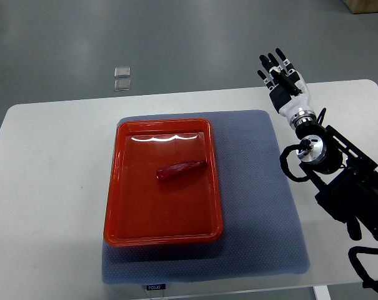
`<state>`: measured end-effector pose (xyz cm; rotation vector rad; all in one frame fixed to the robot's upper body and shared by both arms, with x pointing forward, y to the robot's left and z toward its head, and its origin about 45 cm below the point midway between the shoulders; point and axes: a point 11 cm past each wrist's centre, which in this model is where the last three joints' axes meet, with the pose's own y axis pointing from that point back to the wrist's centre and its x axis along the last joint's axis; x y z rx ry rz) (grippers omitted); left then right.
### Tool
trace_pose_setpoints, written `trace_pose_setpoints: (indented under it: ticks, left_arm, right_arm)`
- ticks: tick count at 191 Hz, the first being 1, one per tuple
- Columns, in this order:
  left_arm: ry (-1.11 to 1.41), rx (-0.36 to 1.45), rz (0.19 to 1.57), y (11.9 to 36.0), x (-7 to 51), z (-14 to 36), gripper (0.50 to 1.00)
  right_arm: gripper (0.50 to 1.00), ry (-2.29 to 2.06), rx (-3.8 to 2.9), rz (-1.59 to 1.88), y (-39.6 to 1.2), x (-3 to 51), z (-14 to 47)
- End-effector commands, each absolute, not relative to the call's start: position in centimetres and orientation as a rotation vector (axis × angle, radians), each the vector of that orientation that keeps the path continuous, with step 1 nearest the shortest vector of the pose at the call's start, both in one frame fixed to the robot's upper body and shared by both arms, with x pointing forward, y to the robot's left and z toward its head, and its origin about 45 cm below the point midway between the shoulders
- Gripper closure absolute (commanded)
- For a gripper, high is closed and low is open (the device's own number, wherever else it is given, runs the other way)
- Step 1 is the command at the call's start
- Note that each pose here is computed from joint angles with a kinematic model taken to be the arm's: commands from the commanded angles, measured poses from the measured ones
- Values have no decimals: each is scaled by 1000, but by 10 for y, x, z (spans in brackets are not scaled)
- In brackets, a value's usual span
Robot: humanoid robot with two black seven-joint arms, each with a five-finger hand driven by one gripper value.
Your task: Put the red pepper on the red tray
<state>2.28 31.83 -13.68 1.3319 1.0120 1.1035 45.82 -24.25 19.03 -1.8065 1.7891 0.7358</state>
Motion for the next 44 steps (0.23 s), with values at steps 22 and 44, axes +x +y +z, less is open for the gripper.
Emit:
trace_pose_setpoints:
  ticks: [22,44]
  left_arm:
    - [1012,1331,1103,318,23,-137,500]
    - [1014,1329,1100,317,23,-137,500]
  right_arm:
    - [597,1766,-1804,737,-243,456,189]
    - [597,1768,-1806,737,-243,456,189]
